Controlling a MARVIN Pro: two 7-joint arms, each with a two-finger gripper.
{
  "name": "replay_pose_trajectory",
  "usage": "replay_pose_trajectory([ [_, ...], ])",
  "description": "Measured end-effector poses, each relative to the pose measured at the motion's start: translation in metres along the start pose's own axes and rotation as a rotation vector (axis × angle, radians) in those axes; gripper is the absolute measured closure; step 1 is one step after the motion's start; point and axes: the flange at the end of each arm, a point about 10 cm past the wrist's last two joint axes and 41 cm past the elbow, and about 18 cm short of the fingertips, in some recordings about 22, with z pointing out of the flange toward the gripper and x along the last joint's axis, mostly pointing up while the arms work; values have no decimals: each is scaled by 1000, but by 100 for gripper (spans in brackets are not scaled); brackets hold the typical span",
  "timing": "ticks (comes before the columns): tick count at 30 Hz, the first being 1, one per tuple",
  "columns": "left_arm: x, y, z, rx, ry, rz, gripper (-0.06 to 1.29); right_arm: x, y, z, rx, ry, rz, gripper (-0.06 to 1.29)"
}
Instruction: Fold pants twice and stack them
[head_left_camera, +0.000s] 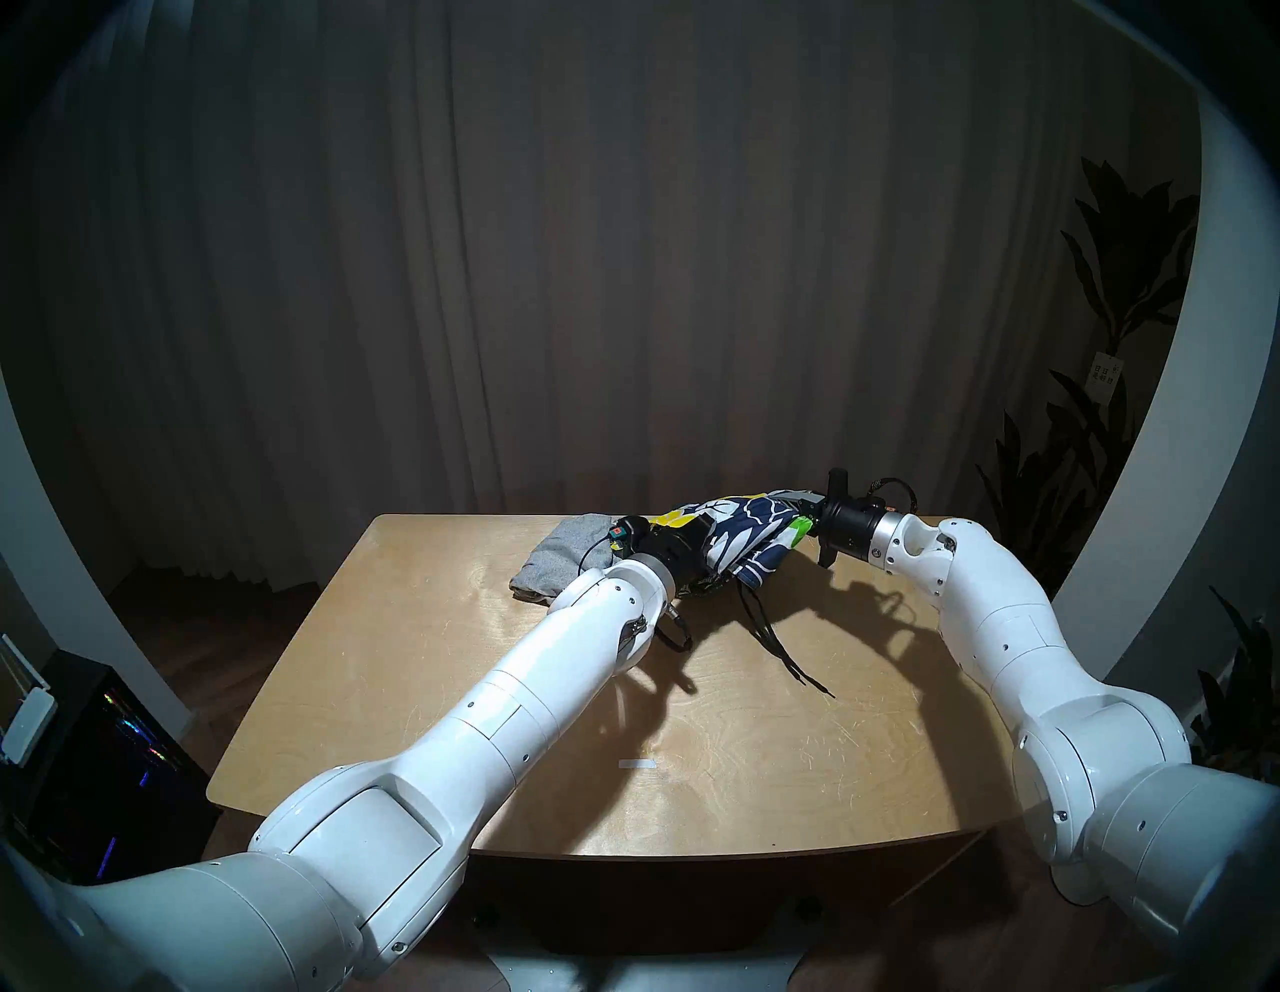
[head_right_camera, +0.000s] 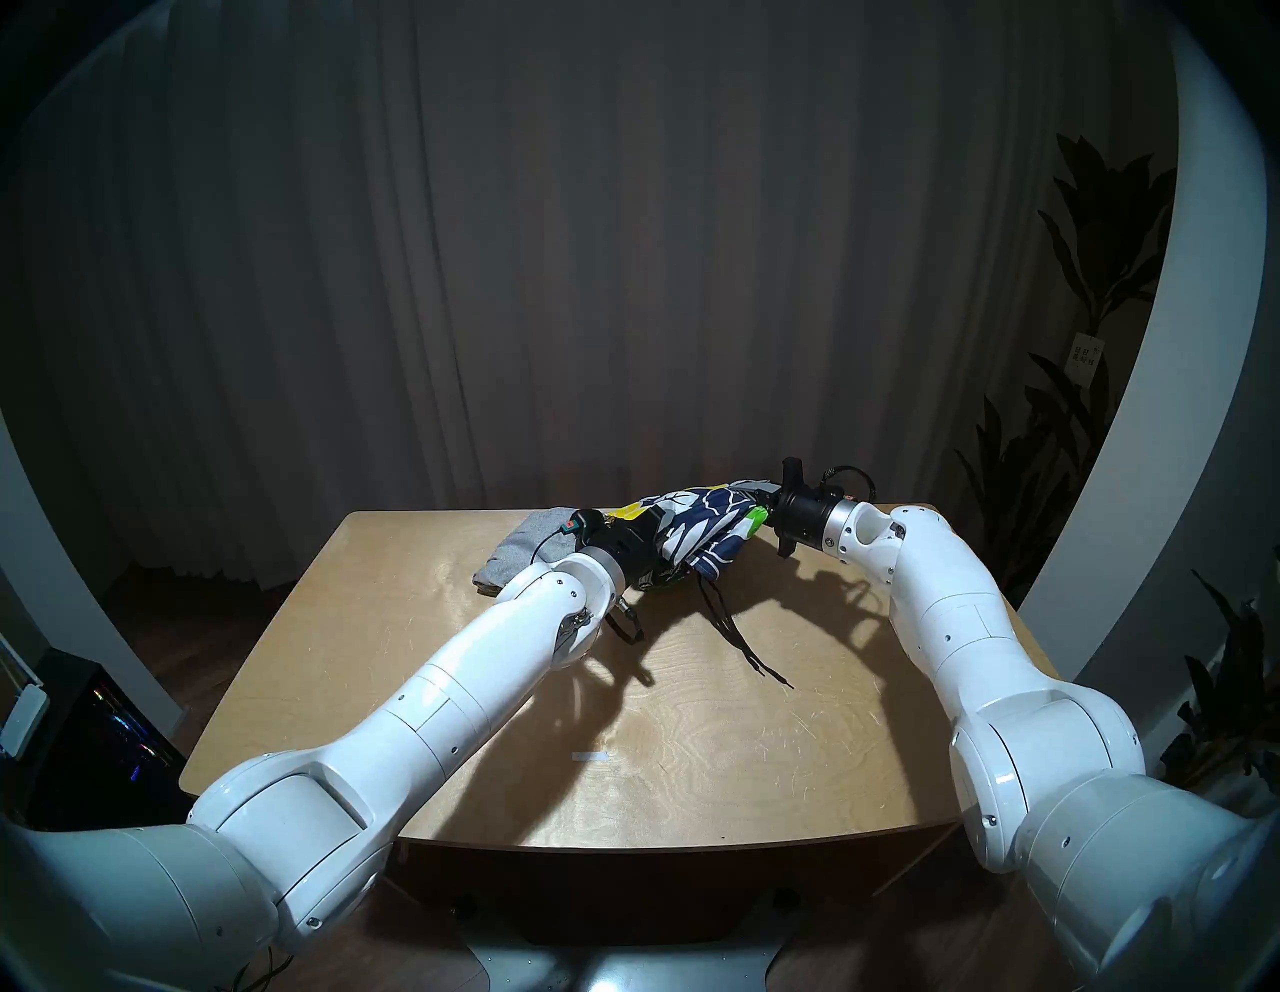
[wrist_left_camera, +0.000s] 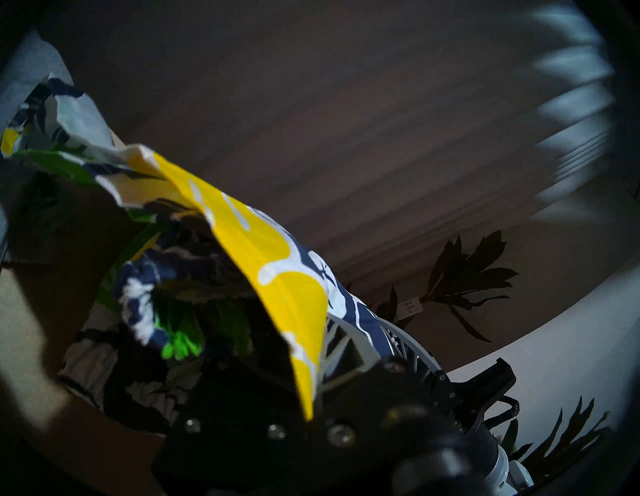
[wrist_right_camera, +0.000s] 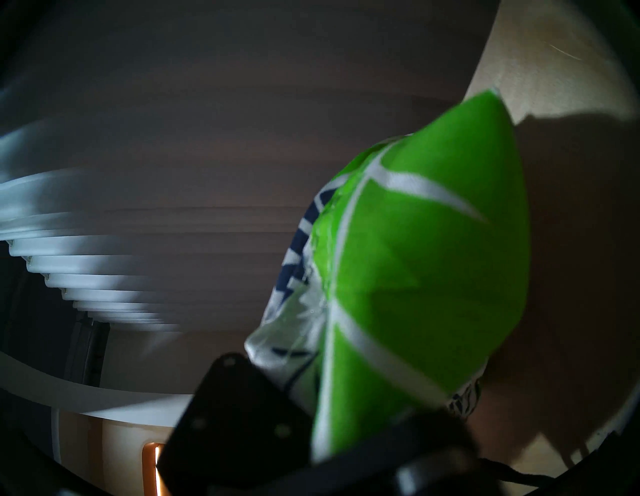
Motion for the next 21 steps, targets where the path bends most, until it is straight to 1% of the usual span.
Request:
replay_pose_trajectory([
  [12,28,29,2,-64,61,53,125,6,-47,12,58,-4,-55,125],
  [13,33,32,2,-72,70,58,125,7,-53,14,64,-5,-62,125],
  [21,52,47,-2,-108,114,77,125,4,-85,28,100,-15,-93,125],
])
